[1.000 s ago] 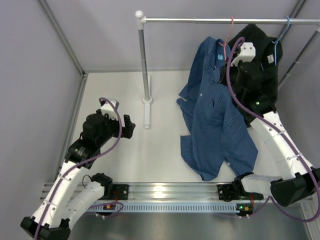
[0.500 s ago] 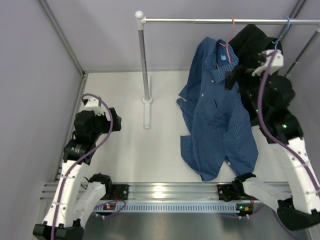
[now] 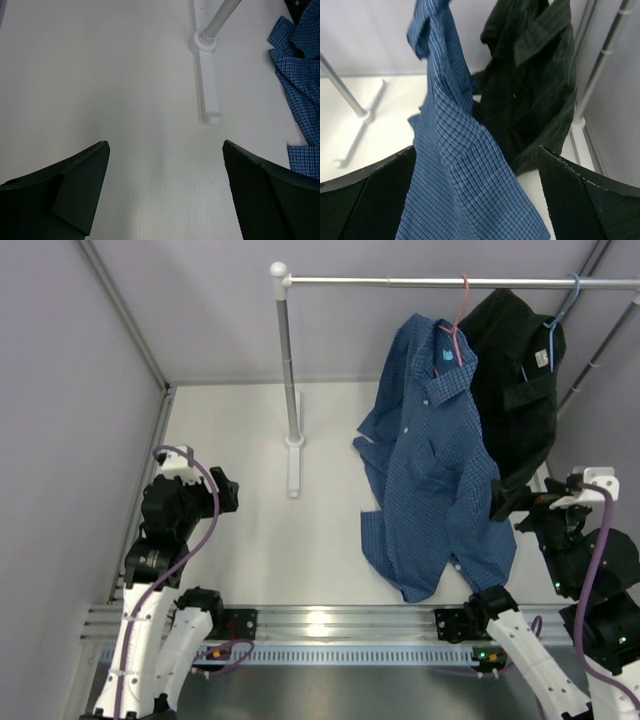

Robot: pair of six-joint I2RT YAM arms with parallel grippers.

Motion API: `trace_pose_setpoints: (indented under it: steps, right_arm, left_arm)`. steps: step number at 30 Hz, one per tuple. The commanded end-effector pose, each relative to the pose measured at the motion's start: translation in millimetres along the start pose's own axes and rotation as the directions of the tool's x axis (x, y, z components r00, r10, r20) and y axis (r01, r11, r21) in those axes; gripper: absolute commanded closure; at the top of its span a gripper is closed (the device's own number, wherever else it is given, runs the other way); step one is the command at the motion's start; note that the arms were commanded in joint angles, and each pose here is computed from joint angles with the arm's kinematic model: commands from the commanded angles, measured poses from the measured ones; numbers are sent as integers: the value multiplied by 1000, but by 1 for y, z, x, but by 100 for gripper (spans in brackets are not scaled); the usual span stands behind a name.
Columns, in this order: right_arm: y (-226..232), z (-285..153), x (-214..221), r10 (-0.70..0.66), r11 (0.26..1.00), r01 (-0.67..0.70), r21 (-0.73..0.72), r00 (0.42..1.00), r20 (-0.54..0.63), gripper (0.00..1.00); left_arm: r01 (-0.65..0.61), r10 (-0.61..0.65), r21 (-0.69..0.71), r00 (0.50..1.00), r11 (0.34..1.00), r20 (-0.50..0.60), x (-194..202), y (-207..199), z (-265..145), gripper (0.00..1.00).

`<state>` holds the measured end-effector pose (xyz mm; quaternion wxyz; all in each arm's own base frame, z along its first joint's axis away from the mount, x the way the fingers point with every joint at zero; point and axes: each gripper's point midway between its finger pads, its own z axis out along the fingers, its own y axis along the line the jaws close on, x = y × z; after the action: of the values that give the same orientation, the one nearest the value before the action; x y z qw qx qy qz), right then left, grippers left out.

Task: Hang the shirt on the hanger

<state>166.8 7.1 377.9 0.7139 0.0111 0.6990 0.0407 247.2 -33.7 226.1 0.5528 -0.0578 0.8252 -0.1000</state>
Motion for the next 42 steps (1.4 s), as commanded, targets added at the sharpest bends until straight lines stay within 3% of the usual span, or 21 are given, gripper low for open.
trace_pose_setpoints:
  steps: [1,7,16,42]
  right_arm:
    - [-13,-12,33,-51,998,54,40,995,-80,0]
    - [-24,-21,42,-47,996,50,80,998,-32,1]
    - [-24,-11,57,-3,994,9,107,998,-56,1]
    - [-23,1,72,22,992,-9,129,995,-99,1]
  left_arm:
    - [14,-14,14,998,1000,57,-12,-3,-3,2]
    - [17,-21,77,999,997,50,-11,-16,-6,2]
    - [13,-18,129,999,992,36,-1,-25,-6,2]
    - [10,-17,136,999,991,48,0,-27,-10,2]
